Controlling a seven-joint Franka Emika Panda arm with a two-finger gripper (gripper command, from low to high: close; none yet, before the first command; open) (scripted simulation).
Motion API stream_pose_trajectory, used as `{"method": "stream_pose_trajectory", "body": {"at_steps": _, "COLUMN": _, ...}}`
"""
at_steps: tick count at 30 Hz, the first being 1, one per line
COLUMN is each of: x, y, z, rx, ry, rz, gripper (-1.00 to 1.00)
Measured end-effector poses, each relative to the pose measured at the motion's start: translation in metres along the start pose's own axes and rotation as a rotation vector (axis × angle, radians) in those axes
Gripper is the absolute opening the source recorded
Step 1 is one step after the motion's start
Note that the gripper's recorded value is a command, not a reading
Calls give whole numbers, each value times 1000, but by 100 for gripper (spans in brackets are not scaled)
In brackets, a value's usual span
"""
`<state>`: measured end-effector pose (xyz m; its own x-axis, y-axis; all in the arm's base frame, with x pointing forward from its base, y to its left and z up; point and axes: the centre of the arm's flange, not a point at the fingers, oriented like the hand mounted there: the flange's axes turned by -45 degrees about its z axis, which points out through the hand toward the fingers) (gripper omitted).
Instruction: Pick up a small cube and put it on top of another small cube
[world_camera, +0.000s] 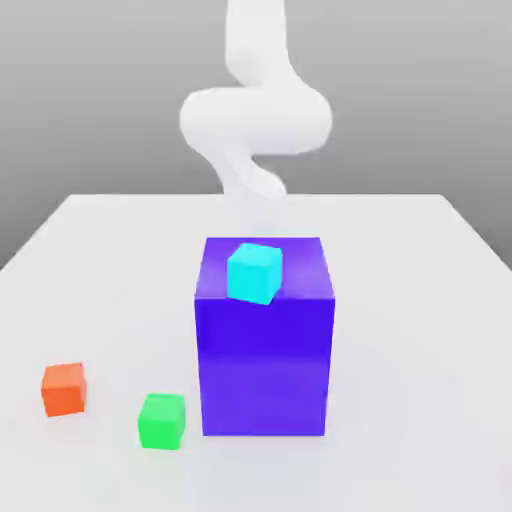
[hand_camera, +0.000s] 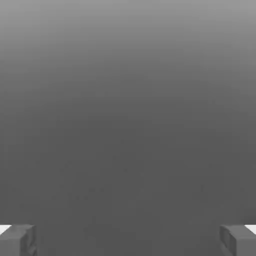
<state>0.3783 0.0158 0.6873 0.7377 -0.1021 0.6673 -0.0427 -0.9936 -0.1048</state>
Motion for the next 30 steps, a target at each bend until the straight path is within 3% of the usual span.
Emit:
{"method": "stream_pose_trajectory", "body": {"at_steps": 7, "x": -3, "y": -55, "z": 115, "rx": 62, "ry": -197, "rz": 246, "gripper": 0}}
{"method": "stream_pose_trajectory", "body": {"at_steps": 14, "x": -42, "y": -123, "z": 223, "rx": 21, "ry": -389, "rz": 466, "gripper": 0}}
{"method": "stream_pose_trajectory", "body": {"at_steps": 22, "x": -130, "y": -207, "z": 331, "rx": -130, "ry": -560, "rz": 674, "gripper": 0}}
{"method": "stream_pose_trajectory", "body": {"at_steps": 30, "x": -250, "y": -263, "z": 419, "rx": -370, "ry": -626, "rz": 862, "gripper": 0}}
